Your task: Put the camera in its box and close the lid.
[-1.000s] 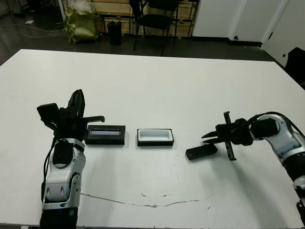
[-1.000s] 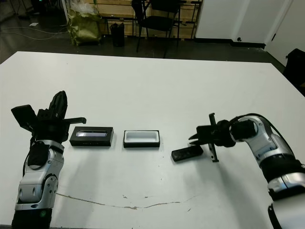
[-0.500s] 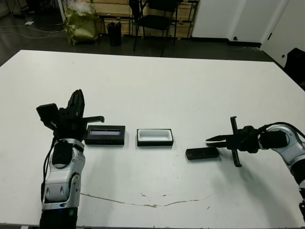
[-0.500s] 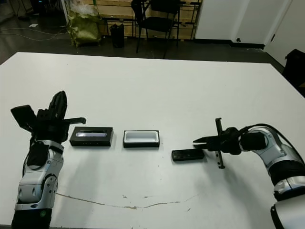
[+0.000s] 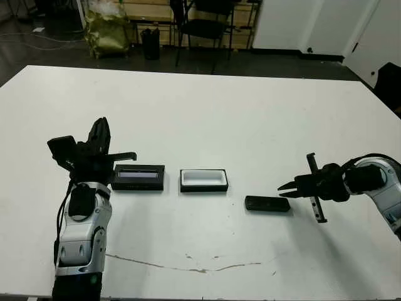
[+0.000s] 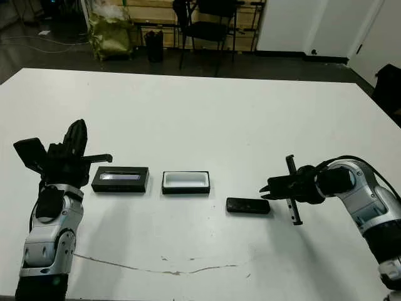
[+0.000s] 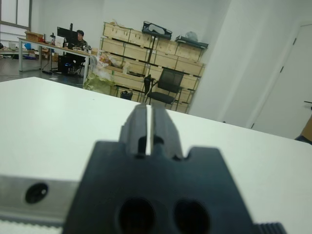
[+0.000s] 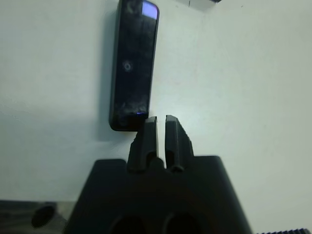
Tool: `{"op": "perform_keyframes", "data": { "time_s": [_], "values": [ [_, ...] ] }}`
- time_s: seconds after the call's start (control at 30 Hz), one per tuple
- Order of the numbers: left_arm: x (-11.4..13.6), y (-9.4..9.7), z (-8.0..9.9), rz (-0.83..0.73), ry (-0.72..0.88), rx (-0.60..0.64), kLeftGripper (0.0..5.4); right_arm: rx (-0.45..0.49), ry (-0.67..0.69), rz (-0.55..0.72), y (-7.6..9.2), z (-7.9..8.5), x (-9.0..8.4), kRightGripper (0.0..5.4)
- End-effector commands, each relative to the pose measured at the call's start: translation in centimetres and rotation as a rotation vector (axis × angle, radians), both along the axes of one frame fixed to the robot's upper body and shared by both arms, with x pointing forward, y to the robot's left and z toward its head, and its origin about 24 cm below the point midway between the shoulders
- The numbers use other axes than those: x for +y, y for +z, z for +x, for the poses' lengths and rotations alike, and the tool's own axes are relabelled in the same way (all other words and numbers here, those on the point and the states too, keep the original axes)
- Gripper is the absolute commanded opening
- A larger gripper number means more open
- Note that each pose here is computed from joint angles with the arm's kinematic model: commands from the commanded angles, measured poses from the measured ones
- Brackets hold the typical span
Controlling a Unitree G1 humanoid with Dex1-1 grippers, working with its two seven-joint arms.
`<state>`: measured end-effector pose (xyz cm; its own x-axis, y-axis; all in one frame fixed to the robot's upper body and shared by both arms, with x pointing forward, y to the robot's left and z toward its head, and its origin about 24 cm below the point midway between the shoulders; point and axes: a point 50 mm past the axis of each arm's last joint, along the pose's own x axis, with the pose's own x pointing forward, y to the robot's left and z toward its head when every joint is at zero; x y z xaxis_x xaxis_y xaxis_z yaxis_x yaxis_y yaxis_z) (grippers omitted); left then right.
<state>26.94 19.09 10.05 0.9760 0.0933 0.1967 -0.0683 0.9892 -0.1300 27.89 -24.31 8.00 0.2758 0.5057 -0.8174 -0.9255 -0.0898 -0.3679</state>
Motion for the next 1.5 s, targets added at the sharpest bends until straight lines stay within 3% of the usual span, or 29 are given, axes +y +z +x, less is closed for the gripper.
{"op": "perform_keyframes", "data": {
  "time_s": [0.03, 0.47, 0.57, 0.87, 0.97, 1.07, 1.13, 1.2, 1.3, 1.4, 1.5],
  "values": [
    [0.1, -0.5, -0.1, -0.009, 0.008, 0.033, 0.0, 0.043, -0.043, -0.015, -0.4, -0.6, -0.9, 0.01],
    [0.0, -0.5, -0.1, 0.003, 0.003, 0.023, 0.0, 0.058, -0.043, -0.055, 0.3, -1.3, -0.5, 0.01],
    [0.1, -0.5, 0.0, -0.005, -0.001, 0.02, 0.0, 0.071, -0.114, -0.103, 0.3, -1.4, -0.6, 0.01],
    [0.1, -0.6, -0.2, 0.003, 0.007, 0.031, 0.0, 0.071, -0.142, -0.089, 0.4, -1.8, -0.4, 0.01],
    [0.0, -0.6, -0.2, -0.009, 0.006, 0.031, 0.0, -0.06, -0.121, -0.006, 0.3, -1.2, -1.1, 0.01],
    [0.1, -0.6, -0.2, -0.008, 0.007, 0.034, 0.0, -0.224, -0.358, 0.09, 1.0, 0.1, -3.3, 0.01],
    [0.1, -0.6, -0.2, -0.003, 0.008, 0.036, 0.0, -0.384, -0.467, 0.187, 2.7, 0.7, -4.0, 0.01],
    [0.2, -0.6, -0.2, -0.002, 0.005, 0.037, 0.0, -0.427, -0.562, 0.407, 4.9, 0.6, -4.0, 0.01],
    [0.1, -0.7, -0.1, -0.014, -0.005, 0.037, 0.0, -0.383, -0.633, 0.581, 6.2, 0.1, -4.5, 0.01],
    [0.1, -0.7, 0.0, -0.022, -0.011, 0.038, 0.0, -0.271, -0.678, 0.731, 5.9, -0.6, -4.8, 0.01],
    [0.1, -0.8, 0.0, -0.022, -0.016, 0.035, 0.0, -0.115, -0.677, 0.803, 5.7, -1.0, -4.6, 0.01]
  ]
}}
